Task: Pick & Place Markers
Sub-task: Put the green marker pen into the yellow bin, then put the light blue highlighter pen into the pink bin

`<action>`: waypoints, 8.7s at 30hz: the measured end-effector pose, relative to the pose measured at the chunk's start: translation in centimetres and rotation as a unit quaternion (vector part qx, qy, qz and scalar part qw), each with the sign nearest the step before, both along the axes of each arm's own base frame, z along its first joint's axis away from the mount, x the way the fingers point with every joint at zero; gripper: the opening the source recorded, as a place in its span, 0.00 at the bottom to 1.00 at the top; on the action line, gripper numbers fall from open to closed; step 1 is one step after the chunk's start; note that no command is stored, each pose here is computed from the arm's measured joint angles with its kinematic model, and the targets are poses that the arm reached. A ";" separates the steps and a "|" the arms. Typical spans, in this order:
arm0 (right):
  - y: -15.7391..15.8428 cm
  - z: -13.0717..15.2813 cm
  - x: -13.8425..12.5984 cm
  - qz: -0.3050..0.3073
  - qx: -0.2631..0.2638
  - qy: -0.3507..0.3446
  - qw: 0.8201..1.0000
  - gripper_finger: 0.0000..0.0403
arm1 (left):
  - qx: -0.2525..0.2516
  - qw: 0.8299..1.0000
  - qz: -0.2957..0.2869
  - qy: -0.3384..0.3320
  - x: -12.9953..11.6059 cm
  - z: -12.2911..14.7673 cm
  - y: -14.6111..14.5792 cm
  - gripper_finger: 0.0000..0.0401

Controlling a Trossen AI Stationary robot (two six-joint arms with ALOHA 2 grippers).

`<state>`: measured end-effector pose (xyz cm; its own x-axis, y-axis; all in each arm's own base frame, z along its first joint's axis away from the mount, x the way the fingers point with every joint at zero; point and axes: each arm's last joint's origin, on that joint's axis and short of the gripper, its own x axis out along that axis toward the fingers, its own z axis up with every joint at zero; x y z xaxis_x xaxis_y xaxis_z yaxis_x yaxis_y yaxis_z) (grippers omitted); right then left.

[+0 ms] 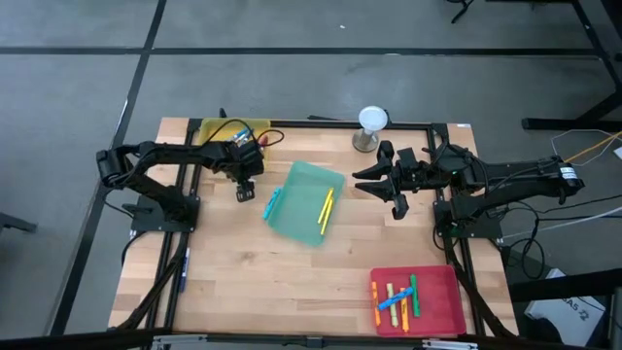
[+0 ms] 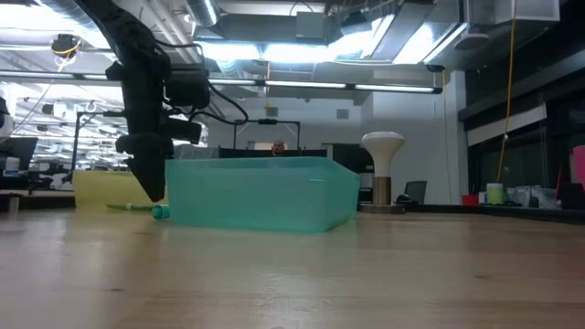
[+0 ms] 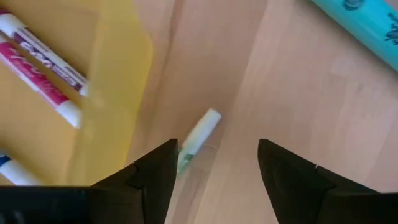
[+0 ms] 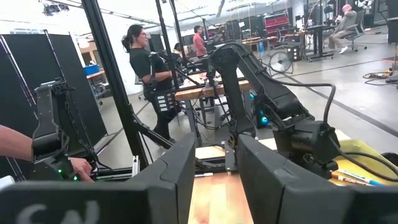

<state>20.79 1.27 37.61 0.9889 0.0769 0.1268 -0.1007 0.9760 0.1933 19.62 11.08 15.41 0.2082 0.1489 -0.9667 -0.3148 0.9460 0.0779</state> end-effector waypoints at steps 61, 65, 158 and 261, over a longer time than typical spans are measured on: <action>0.0 0.0 0.0 0.002 0.016 0.001 1.000 0.29 | -0.111 0.953 0.282 -0.003 4.5 6.1 -2.1 0.54; 0.0 0.0 0.0 0.002 0.016 0.001 1.000 0.29 | -0.152 0.958 0.242 0.009 5.0 6.1 -4.2 0.54; 0.1 -1.2 1.8 0.006 0.018 0.027 0.999 0.29 | -0.032 0.990 -0.108 0.090 -7.3 -2.1 -18.3 0.44; 2.8 -0.7 1.6 0.064 0.043 0.001 0.997 0.29 | -0.117 0.938 0.317 -0.079 2.2 7.1 -10.2 0.46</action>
<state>22.38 4.02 36.93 0.9721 0.1907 0.1363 -0.2221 0.9353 0.2755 21.78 0.89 22.53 0.2931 0.0795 -0.9528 -0.8096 0.5507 -0.2031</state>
